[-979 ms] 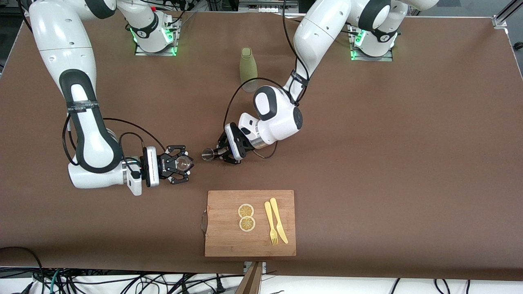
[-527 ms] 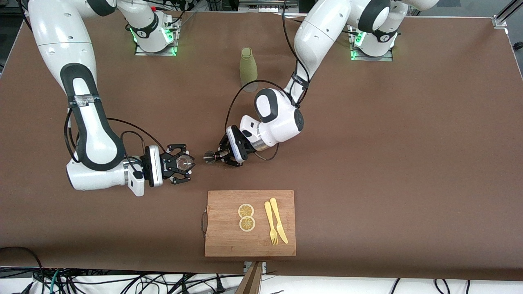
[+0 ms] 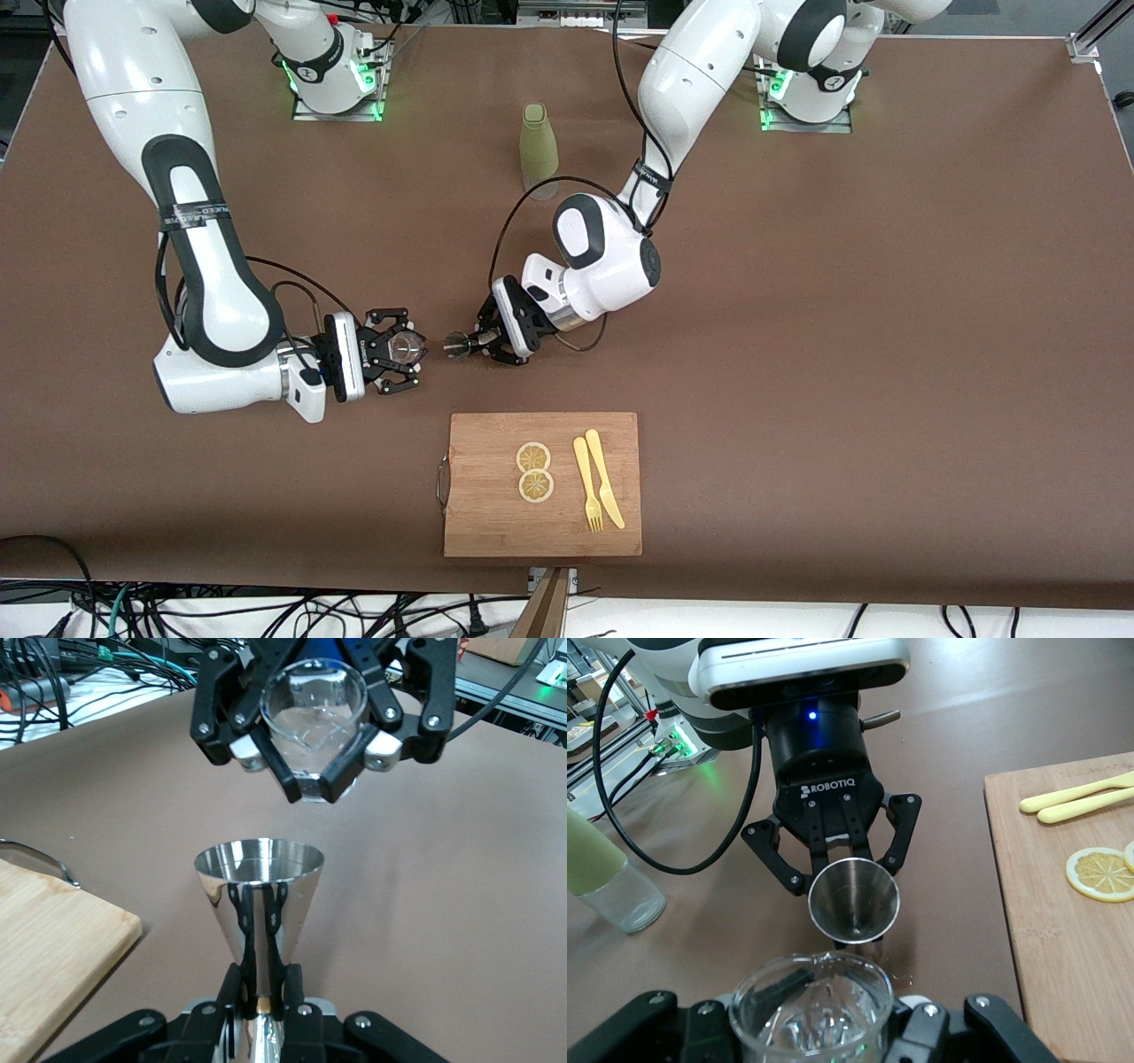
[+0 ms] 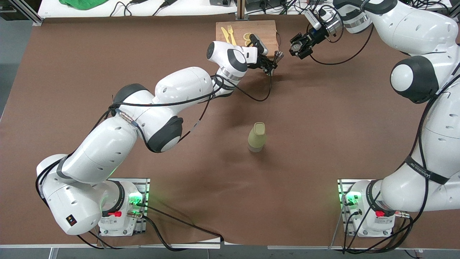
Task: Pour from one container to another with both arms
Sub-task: 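Lift the glass cup and bring it above the jigger with the right gripper, then tilt the glass cup with the right gripper to pour water into the jigger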
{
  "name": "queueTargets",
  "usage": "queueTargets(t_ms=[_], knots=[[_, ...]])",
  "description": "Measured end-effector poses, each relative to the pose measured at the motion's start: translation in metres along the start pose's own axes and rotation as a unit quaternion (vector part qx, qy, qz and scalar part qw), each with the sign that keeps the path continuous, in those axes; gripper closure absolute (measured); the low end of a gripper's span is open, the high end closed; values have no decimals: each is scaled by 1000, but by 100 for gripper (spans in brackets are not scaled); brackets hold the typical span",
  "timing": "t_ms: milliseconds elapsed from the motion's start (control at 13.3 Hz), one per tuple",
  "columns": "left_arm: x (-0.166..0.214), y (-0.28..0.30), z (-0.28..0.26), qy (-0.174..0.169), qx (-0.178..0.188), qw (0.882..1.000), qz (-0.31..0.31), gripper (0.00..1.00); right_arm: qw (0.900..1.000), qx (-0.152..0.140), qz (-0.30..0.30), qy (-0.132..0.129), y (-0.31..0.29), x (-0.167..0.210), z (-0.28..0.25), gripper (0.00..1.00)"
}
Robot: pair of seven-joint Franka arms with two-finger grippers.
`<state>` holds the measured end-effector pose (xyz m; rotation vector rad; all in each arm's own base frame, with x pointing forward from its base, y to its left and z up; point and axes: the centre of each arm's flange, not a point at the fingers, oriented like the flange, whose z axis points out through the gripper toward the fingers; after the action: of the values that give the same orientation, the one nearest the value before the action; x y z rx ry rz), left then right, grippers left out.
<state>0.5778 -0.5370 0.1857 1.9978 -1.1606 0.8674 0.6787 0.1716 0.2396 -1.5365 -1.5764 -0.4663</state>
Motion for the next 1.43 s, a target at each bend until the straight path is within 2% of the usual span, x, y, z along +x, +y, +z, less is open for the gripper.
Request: queueTargets(t_ms=[301, 603, 829, 1205, 1432], knots=[[4, -2, -1, 4, 11, 1000, -7, 79, 1000, 0, 8, -10, 1, 9, 5, 79], [1, -2, 2, 3, 14, 1000, -9, 79, 999, -2, 13, -34, 2, 32, 1, 79], [-2, -3, 4, 0, 15, 1000, -10, 79, 999, 0, 14, -37, 1, 34, 3, 79], [-1, -3, 3, 1, 16, 1000, -9, 79, 998, 2, 14, -65, 1, 39, 11, 79], [0, -3, 3, 2, 16, 1000, -9, 79, 997, -2, 13, -73, 1, 44, 16, 79]])
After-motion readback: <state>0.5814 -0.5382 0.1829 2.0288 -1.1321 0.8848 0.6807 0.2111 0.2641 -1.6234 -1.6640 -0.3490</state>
